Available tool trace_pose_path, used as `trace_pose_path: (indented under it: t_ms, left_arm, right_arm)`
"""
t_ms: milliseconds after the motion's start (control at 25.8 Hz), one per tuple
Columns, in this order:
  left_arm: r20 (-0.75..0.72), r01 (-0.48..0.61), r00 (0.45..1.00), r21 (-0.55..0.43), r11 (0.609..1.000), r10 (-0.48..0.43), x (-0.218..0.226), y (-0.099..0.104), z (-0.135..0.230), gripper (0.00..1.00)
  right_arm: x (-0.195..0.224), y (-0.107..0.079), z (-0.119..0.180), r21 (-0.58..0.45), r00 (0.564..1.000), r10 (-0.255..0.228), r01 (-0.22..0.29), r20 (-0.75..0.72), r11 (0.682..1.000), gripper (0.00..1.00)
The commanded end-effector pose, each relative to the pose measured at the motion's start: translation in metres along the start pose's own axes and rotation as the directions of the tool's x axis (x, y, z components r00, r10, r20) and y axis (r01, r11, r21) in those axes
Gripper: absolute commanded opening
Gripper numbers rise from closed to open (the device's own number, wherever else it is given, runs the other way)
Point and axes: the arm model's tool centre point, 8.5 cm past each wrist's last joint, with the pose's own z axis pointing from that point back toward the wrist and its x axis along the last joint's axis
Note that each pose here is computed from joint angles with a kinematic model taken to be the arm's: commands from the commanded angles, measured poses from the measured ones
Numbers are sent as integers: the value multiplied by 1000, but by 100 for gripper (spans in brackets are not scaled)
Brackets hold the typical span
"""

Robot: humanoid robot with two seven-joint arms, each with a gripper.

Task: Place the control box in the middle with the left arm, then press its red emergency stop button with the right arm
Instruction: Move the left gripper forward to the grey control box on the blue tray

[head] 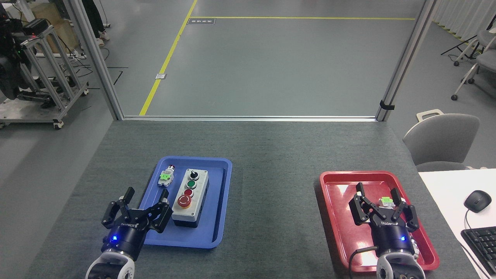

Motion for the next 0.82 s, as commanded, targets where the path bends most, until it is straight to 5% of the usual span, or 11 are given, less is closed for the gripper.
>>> trace_pose_path:
  t_ms: [0,466,583,777]
  left_arm:
    - [-28,-4,1000,16,1000,4,-8,3,1,99]
    - [35,-59,998,120,991,55,17,22,25,99]
    - [105,-98,991,88,991,89,67,5,32,98]
    - [135,134,983,-48,990,-127,133,-52,30,98]
  right_arm:
    - [0,0,0,0,1000,-1,1,-2,1000,100]
    - [1,1,0,2,1000,-4,4,-1,1000,100]
    - [1,1,0,1,1000,-4,4,-1,1000,100]
    - [1,2,0,4,1000,-4,4,-1,1000,100]
